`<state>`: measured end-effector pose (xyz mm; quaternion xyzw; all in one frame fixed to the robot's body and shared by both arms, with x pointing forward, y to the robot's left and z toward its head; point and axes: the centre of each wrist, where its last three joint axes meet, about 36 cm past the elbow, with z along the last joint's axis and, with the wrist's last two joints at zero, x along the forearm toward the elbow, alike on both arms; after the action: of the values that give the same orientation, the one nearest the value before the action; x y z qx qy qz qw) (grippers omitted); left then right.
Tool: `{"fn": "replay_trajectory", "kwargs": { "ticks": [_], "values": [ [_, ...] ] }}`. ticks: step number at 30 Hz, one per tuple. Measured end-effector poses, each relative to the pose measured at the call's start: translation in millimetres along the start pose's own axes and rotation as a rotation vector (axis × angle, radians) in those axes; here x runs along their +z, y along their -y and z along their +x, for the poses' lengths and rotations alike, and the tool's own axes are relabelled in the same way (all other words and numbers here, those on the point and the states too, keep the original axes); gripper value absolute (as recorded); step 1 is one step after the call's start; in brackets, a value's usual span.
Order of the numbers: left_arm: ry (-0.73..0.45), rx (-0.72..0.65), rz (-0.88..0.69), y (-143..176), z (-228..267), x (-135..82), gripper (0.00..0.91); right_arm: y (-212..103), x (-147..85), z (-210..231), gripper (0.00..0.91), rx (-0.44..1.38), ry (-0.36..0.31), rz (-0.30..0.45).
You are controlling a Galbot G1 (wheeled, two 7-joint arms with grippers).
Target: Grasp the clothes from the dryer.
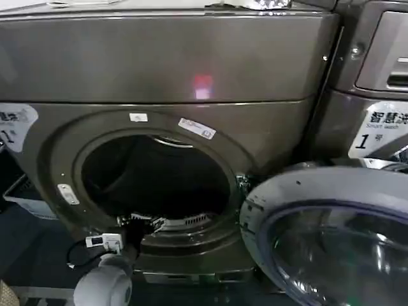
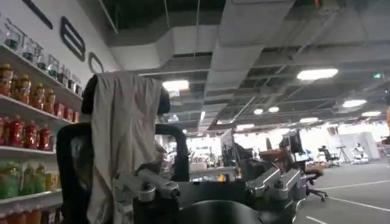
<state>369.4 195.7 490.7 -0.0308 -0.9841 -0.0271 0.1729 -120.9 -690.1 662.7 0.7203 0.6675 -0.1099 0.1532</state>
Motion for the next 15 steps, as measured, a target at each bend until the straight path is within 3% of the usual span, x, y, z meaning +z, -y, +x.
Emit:
{"fn": "replay_trajectory", "kwargs": {
  "ticks": [15],
  "values": [
    [-0.012,0.024,-0.117,-4,-71,-16,0.907,-12,0,-2,0.907,-0.019,0.020,-0.003]
  ]
}}
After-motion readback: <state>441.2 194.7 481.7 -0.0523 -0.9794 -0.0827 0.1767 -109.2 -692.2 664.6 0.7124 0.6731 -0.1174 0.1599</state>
